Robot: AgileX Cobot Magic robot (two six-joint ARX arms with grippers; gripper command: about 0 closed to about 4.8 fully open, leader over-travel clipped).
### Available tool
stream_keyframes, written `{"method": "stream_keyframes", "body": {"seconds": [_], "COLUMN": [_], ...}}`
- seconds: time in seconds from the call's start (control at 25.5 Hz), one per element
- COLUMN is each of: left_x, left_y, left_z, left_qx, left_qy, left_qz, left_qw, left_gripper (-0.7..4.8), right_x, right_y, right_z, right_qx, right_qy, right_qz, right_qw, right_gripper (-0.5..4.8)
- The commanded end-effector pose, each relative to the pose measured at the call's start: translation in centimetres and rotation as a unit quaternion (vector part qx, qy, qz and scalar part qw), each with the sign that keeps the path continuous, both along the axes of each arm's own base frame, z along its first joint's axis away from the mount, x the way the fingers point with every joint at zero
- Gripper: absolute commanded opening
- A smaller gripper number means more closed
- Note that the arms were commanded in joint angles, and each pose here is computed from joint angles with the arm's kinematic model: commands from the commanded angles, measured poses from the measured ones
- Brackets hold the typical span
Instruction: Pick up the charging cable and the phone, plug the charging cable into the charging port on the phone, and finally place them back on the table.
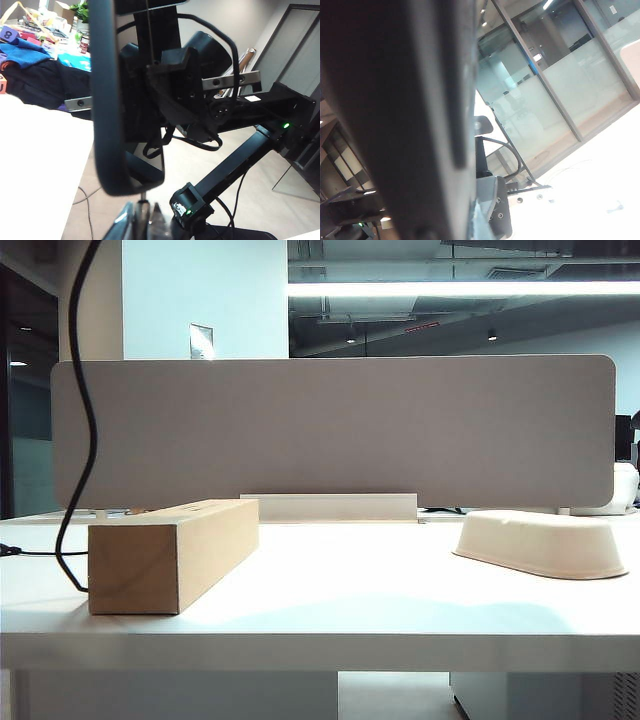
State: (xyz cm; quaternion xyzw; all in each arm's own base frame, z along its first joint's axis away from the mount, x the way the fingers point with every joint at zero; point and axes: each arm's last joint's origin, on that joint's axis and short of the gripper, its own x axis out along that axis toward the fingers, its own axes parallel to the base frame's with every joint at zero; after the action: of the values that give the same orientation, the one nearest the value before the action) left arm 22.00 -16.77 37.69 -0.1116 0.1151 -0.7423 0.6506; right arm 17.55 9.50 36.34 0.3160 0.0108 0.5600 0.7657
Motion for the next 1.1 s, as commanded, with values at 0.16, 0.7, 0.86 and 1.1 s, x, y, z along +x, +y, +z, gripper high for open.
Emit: {"method": "stream_keyframes", "body": {"seconds": [0.16,0.7,0.86,1.1], "left_x": [0.0,0.3,0.5,0.4], "left_y": [-0.1,-0.3,-0.1,-0.1], "left_z": [0.9,0.3,-0.2,-0.5], "left_qx": [-0.025,-0.014,0.001,0.013], "left_qy": [-0.029,-0.012,0.009,0.027], "left_qz": [0.010,0.009,0.013,0.003], "left_qw": [0.999,1.000,1.000,1.000], "left_gripper": [-0.06,-0.05,0.38,0.72], "right_x": [0.2,-0.1,0.0,0.1], "right_y": [0.3,0.7,0.6,0.6], "right_z": [-0.2,-0.4,-0.3,-0.3], "right_qx": [-0.012,-0.026,-0.021,-0.016], "right_qy": [-0.001,0.003,0.003,-0.003], "right_qz": [0.020,0.054,0.040,0.019], "right_qw": [1.000,0.998,0.999,1.000], "right_gripper": [-0.04,-0.05,-0.04,-0.05]}}
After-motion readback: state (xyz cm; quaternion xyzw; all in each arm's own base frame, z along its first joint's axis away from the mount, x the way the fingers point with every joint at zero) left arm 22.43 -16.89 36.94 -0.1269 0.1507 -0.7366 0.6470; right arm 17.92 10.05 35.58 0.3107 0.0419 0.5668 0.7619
